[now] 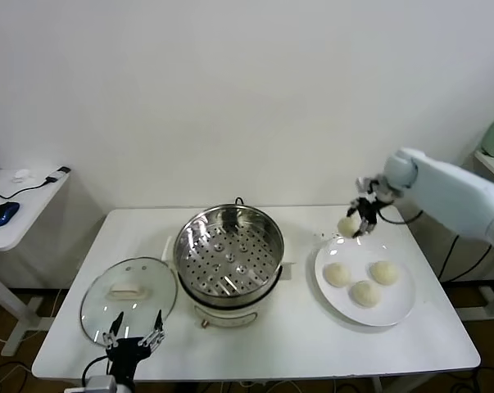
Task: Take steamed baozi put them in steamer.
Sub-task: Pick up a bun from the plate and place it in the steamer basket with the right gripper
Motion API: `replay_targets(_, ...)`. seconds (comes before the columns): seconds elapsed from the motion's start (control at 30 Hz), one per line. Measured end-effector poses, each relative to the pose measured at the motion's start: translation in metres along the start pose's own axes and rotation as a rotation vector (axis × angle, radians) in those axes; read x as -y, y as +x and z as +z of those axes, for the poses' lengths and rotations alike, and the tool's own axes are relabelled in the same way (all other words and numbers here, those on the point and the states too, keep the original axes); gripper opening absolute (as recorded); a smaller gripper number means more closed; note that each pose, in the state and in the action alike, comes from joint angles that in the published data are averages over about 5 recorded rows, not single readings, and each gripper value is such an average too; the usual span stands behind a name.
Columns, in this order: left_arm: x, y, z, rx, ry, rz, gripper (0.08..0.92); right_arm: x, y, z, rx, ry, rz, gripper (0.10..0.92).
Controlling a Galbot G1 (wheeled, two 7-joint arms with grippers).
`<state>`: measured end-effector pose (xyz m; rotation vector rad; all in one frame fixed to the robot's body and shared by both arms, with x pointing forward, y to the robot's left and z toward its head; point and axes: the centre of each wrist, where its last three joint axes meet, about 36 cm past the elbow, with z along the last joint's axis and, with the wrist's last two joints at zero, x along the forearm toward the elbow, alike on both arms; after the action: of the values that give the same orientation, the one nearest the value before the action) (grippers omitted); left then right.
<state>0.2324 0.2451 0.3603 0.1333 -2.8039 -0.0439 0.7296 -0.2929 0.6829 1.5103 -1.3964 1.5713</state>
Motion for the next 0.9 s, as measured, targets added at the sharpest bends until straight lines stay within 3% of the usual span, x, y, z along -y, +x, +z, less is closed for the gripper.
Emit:
replay_targets(0.17,0.003,0.002,0.001,-0.002,-0.008,0.006,0.823,0.026,0.03,-0.103,0.059,0.306,-0.016,0.679)
replay_targets(0.4,0.005,0.002,0.0,0.002,-0.017,0.008,0.823,0.031,0.006,-0.211,0.094,0.724,-0.08,0.679)
replay_targets(0.63,0.006,0.002,0.001,0.002,-0.026,0.007,0.823,0.04,-0.045,-0.254,0.092,0.999,-0.134,0.679)
replay_targets(0.9,0.007,0.001,0.004,-0.001,-0.03,0.009,0.823,0.051,-0.099,-0.265,0.076,1.121,-0.14,0.679)
